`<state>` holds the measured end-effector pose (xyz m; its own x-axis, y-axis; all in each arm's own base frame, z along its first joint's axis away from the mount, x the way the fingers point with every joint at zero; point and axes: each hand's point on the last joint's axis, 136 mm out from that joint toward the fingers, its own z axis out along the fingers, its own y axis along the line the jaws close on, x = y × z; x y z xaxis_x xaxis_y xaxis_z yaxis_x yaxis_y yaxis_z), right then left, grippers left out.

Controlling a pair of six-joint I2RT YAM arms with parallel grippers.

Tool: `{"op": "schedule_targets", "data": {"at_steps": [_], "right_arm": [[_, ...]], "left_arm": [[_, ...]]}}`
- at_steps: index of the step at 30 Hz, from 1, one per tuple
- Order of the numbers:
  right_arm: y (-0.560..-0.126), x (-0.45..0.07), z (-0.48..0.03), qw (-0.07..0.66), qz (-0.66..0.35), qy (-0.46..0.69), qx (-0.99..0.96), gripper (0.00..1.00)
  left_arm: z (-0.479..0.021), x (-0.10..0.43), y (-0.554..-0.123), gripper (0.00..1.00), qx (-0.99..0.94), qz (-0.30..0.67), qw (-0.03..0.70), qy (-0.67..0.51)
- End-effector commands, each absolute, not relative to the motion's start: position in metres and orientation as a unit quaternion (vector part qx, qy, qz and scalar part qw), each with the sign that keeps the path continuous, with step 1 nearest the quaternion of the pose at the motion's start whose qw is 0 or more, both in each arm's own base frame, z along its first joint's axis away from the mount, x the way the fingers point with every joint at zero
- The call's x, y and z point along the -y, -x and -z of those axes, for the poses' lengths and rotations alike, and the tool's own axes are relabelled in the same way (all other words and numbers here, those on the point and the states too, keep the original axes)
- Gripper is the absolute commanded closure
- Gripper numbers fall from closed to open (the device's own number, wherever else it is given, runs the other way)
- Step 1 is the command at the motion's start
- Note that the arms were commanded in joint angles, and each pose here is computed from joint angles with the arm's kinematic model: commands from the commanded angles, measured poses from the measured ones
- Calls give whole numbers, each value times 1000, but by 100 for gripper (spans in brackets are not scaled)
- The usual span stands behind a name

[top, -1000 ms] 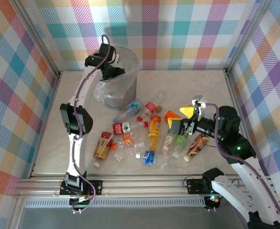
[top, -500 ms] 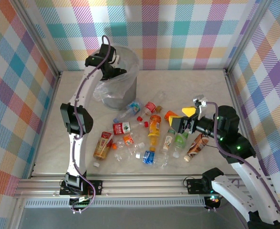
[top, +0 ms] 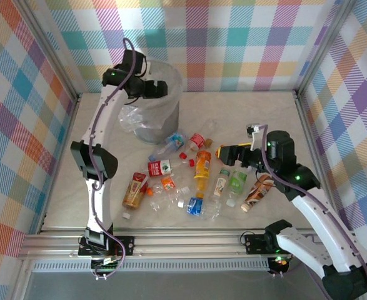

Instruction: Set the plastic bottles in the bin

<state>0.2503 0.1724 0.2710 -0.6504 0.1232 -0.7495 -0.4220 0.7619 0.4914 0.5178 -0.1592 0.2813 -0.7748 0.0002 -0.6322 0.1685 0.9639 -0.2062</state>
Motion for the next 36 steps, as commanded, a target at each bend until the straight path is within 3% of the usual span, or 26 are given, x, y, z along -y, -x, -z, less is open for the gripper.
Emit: {"op": "schedule_targets", "data": {"at_steps": [1, 12, 24, 36], "right_arm": [[-261, -166, -252, 387, -296, 70, -871, 1], [-277, -167, -211, 341, -239, 106, -903, 21], [-309, -175, -173, 309, -170, 195, -915, 19], [-338, -163, -148, 246, -71, 299, -919, 24]], "left_arm": [[-352, 161, -496, 0, -904, 162, 394, -36], [-417, 176, -420, 0, -848, 280, 446, -64], [-376, 190, -290, 0, -809, 386, 431, -102], [-370, 215, -243, 0, -781, 447, 407, -157]]}}
